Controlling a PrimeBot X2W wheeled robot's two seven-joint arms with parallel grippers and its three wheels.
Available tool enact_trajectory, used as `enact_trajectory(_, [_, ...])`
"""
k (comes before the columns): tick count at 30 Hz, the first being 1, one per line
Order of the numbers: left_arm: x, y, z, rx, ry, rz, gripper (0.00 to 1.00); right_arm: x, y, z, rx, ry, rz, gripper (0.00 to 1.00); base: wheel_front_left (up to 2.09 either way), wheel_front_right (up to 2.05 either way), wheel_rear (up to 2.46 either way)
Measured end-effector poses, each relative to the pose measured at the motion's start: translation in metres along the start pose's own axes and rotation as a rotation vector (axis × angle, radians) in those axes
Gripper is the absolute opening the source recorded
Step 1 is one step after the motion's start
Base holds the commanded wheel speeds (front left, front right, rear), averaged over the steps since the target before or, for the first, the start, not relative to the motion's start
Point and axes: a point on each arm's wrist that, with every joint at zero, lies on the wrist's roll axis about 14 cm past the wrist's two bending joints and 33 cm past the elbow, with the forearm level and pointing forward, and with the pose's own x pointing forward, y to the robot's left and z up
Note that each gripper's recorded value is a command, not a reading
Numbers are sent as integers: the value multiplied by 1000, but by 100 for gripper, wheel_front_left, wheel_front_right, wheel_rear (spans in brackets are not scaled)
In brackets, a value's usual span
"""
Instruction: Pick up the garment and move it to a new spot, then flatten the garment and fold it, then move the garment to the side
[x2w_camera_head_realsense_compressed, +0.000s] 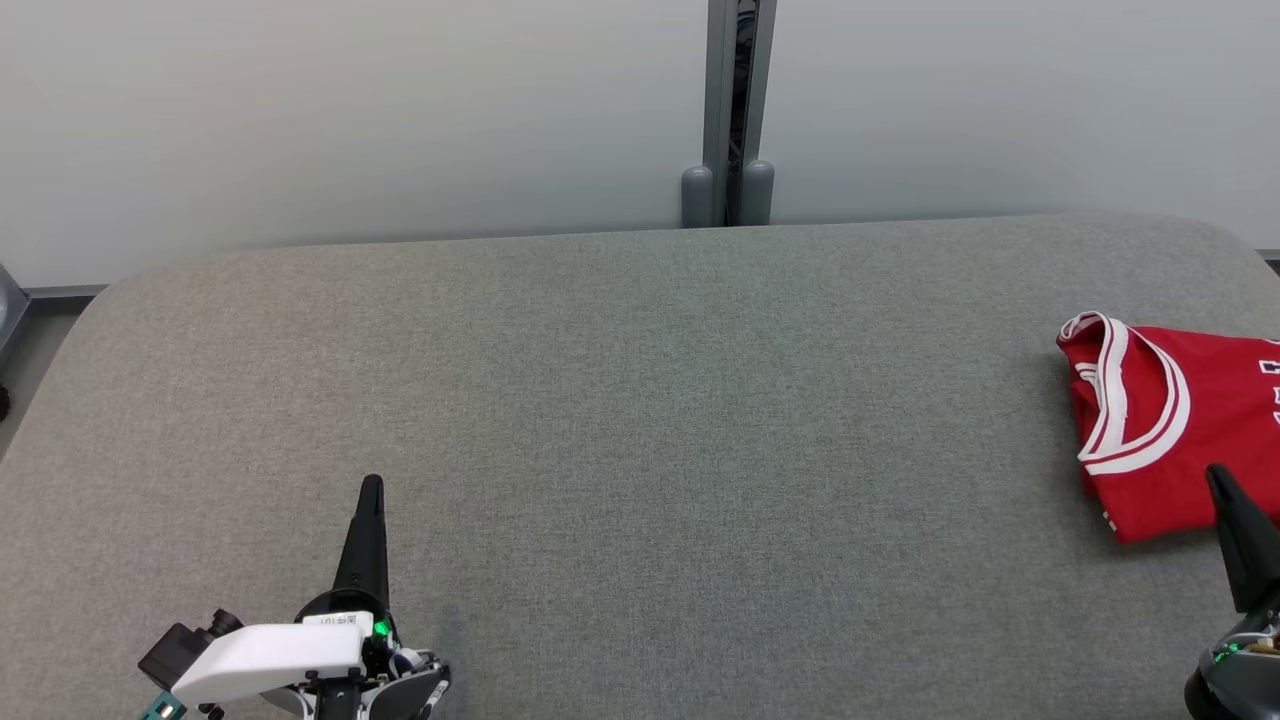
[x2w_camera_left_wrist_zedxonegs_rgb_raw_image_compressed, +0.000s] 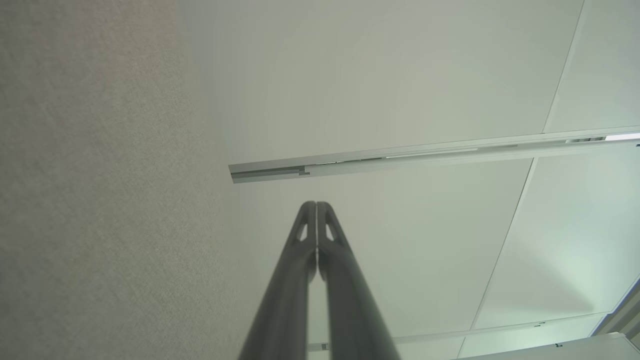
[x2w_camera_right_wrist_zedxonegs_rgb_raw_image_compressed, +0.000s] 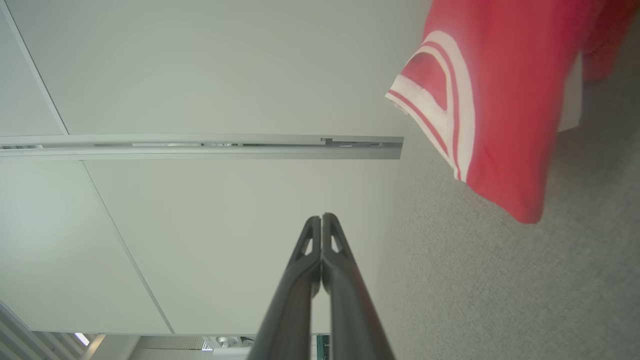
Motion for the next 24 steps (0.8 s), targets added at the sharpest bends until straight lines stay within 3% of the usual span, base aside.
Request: enact_trajectory(24, [0,0,0,0,0,0,0,0,0,0,0,-2,0,0,0,0,0])
